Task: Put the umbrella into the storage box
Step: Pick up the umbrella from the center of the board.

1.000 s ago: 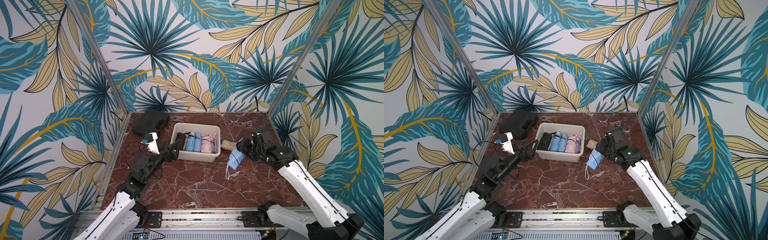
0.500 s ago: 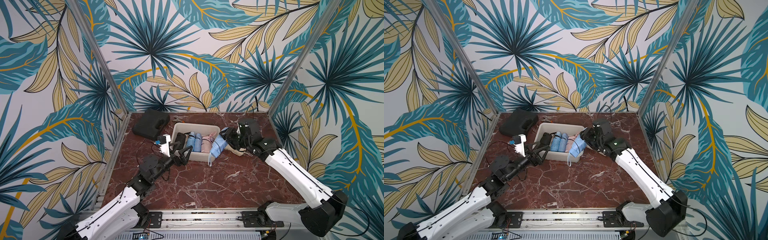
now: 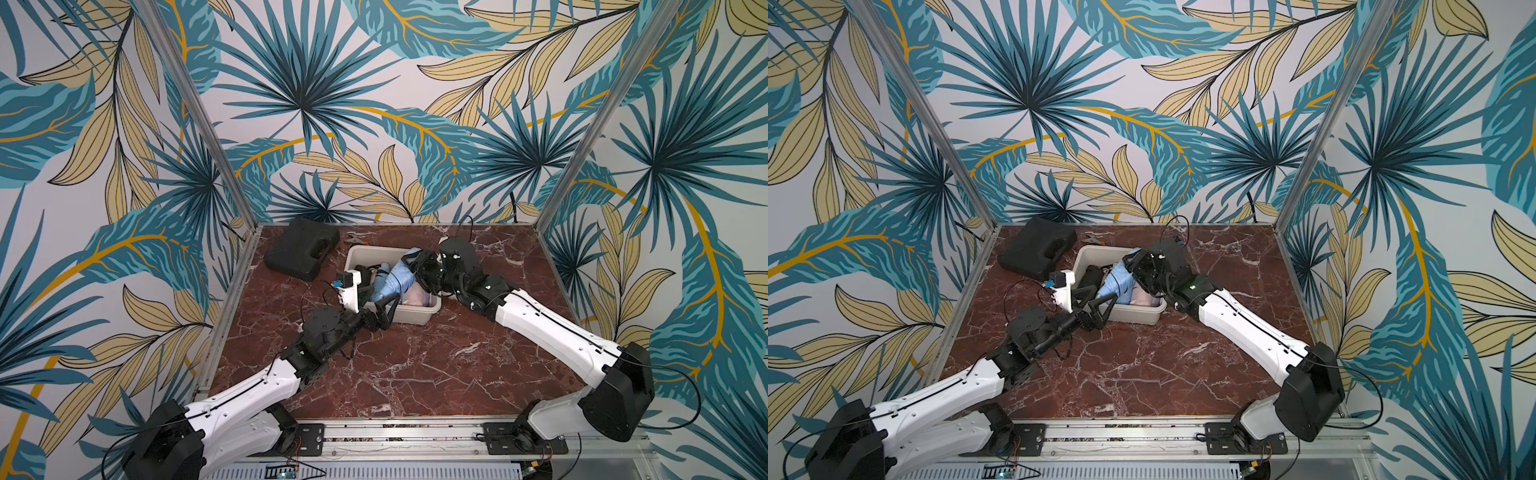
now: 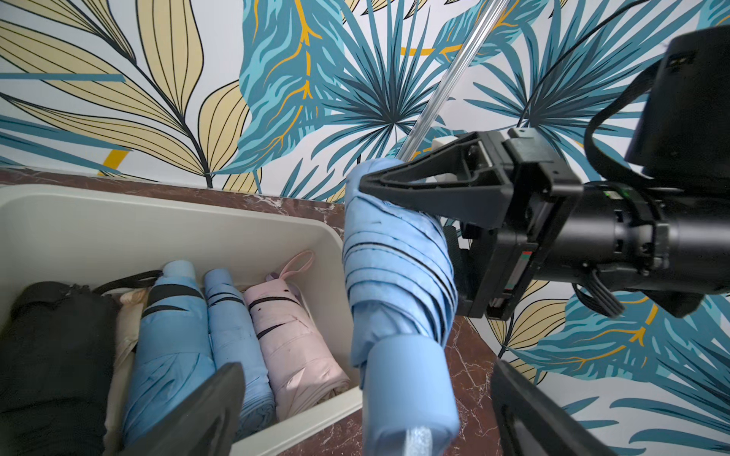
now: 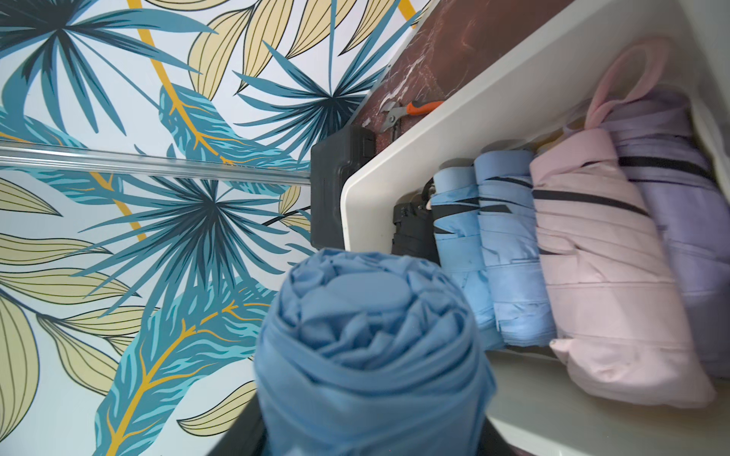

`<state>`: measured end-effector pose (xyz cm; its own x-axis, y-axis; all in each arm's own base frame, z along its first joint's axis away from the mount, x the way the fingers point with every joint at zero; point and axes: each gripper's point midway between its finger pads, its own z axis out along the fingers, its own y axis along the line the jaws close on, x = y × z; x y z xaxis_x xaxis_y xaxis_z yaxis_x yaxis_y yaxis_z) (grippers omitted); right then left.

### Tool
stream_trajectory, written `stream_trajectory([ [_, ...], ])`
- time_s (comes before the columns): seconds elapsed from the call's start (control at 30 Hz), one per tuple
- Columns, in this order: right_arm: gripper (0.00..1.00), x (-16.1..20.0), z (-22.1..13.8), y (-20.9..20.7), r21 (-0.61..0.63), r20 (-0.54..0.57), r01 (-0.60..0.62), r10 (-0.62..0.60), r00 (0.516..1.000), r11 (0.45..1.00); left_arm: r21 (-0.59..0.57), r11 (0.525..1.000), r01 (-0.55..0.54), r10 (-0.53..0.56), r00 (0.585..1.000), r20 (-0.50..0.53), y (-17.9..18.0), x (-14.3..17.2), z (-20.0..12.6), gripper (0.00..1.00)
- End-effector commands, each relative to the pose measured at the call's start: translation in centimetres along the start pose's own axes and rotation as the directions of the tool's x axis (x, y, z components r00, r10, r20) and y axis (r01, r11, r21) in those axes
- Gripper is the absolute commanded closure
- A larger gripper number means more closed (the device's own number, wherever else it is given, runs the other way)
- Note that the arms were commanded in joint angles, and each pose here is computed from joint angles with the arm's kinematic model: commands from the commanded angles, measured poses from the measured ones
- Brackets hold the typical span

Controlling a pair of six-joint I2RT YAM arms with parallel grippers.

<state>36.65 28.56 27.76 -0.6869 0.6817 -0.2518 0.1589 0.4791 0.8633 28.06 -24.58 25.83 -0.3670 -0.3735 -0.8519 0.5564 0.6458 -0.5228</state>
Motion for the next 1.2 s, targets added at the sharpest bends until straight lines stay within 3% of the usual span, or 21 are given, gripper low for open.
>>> stream_trajectory([
  [0.0,0.53,-0.5,-0.1,4.0,-0.140,0.029,-0.048,0.052,0.998,0.989,0.020,1.000,-0.001,-0.001,0.998,0.067,-1.0,-2.1,0.5,0.04],
  [0.67,0.52,1.9,1.4,4.3,-0.151,-0.027,-0.060,0.057,0.998,0.987,0.010,1.000,0.001,-0.002,0.990,0.142,-0.9,-3.6,0.4,0.61],
  [0.9,0.31,1.6,1.8,3.0,-0.091,0.005,0.020,-0.019,1.000,0.996,0.006,1.000,-0.001,0.000,0.990,0.140,-0.9,-3.6,0.2,0.73],
  [0.97,0.25,0.8,1.5,2.6,-0.059,0.039,0.080,-0.078,0.996,0.995,-0.007,1.000,0.001,0.000,0.989,0.146,-0.7,-3.7,0.1,0.76],
  [1.07,0.17,-0.7,0.5,2.0,-0.008,0.093,0.192,-0.191,0.977,0.981,-0.026,1.000,-0.004,0.007,0.990,0.144,-0.4,-3.8,-0.1,0.90],
  [1.17,0.12,-2.2,-1.0,1.6,0.049,0.132,0.326,-0.330,0.935,0.944,-0.043,0.999,-0.011,0.016,0.993,0.117,-0.2,-3.4,-0.3,1.00],
])
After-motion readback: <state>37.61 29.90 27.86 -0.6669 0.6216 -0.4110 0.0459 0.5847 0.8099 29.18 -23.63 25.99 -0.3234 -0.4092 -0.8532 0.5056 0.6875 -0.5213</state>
